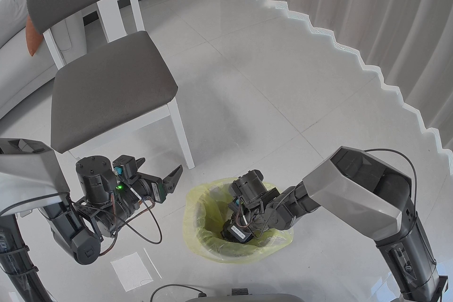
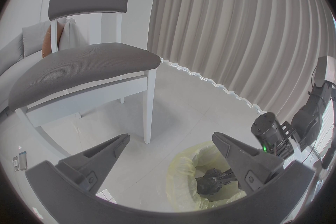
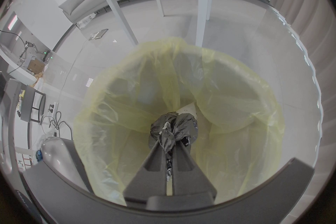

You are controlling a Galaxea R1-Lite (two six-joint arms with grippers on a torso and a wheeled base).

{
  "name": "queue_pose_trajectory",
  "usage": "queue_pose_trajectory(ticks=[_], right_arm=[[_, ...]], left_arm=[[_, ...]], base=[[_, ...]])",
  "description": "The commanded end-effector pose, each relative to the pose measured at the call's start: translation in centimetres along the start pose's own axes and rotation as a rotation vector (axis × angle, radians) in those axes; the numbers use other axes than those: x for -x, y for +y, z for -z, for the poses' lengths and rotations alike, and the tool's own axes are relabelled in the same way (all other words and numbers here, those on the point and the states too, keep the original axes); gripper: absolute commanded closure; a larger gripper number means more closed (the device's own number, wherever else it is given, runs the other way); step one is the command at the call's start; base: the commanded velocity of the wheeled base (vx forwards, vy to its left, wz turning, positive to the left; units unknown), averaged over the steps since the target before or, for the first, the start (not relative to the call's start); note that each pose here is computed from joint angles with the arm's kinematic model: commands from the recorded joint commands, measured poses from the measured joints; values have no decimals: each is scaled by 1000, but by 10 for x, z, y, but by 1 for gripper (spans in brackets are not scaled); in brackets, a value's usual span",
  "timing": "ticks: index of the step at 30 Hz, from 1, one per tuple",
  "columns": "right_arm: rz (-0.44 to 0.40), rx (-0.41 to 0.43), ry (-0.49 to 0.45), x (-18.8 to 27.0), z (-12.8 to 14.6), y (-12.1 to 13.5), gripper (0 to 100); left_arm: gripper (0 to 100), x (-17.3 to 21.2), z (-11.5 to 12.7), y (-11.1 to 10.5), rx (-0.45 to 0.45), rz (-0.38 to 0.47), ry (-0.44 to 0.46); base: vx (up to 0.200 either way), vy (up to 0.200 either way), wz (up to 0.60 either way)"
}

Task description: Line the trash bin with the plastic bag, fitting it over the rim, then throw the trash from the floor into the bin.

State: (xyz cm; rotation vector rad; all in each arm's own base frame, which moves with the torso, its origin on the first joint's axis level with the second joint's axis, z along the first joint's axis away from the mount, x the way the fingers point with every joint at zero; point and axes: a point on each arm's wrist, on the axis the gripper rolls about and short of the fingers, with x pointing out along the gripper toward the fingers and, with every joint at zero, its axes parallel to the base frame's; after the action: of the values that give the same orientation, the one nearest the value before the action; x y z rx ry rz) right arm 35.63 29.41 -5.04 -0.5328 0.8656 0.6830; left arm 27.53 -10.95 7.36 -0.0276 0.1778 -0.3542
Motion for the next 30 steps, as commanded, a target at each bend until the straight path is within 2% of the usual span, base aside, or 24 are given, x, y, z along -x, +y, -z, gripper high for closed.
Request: queue_pose_trajectory(ticks=[1,10,15,20,23,24,30], right_arm=[[2,-2,5,-4,0,0,0],[47,-4,-17,-2,-3,-1,0],[58,-7,-74,26,-20,-5,0],[70,-15,-126,72,-26,-10,0],[82,-26,-174,100,-29,-14,0],[93,-45,-214,124,-29,-18,0],[153,-121,-364,202,-36,-40,0]], left_arm=[[0,-1,3,1,2,-2,10],[0,-2,10,0,0,0,-3],[0,-3,15,-1,1,4,15],[0,-3,16,-3,-4,4,15],[0,2,7,-6,-4,-7,-10],[0,7,-1,-5,-5,-22,-25],[0,30,-26,3,2,-48,-39]], base=[[0,0,0],[0,0,0],[0,0,0],[0,0,0],[0,0,0],[0,0,0],[0,0,0]])
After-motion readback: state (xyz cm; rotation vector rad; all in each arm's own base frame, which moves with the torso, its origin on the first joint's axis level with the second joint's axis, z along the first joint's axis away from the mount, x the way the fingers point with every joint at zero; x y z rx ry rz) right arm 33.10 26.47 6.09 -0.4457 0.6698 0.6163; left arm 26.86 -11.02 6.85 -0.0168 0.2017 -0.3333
